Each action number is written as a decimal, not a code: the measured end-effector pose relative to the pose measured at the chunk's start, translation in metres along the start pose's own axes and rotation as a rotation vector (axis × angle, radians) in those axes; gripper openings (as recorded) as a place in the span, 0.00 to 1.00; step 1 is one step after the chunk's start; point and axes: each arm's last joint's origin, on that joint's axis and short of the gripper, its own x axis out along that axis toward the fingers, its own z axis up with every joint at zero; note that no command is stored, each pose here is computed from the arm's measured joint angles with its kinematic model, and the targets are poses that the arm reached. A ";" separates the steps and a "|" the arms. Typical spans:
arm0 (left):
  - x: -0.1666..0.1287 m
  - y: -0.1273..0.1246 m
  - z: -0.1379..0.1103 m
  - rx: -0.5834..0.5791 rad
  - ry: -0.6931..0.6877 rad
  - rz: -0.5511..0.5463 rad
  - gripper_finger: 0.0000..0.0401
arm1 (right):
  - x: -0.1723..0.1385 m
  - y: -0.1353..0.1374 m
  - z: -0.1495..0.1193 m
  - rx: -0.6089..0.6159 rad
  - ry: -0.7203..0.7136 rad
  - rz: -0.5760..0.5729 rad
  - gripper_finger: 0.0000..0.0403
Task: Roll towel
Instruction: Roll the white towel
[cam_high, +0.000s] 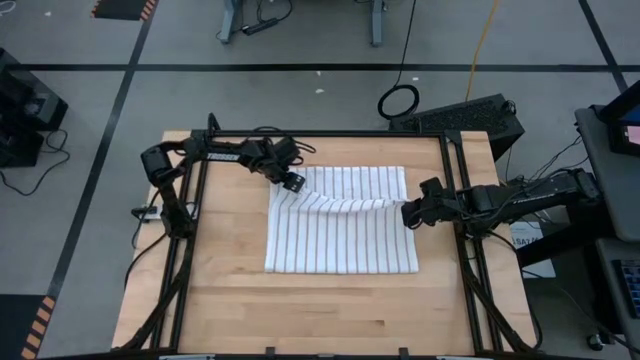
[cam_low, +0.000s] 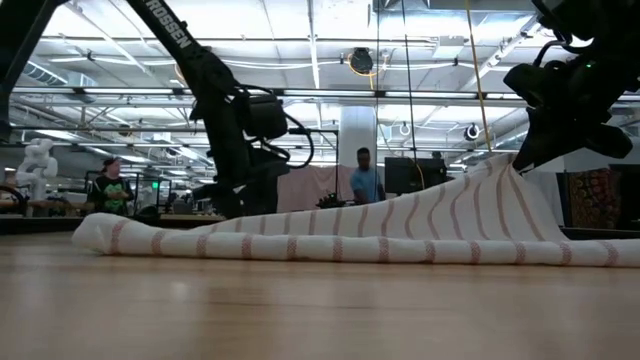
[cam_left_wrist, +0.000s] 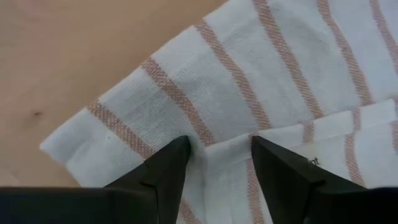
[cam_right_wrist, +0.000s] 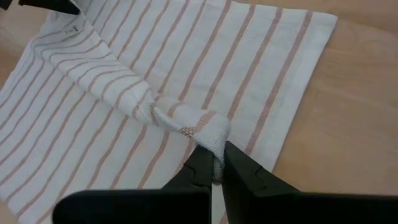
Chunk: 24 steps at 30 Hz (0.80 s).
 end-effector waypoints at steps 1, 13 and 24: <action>0.000 -0.002 0.000 0.003 0.002 -0.002 0.45 | 0.000 0.000 0.000 0.000 0.000 0.000 0.01; -0.006 -0.026 -0.015 0.033 0.009 -0.008 0.43 | 0.000 0.000 0.000 0.000 0.002 0.001 0.01; -0.011 -0.025 -0.013 0.038 -0.042 0.047 0.42 | 0.000 0.000 0.000 -0.002 0.005 0.005 0.01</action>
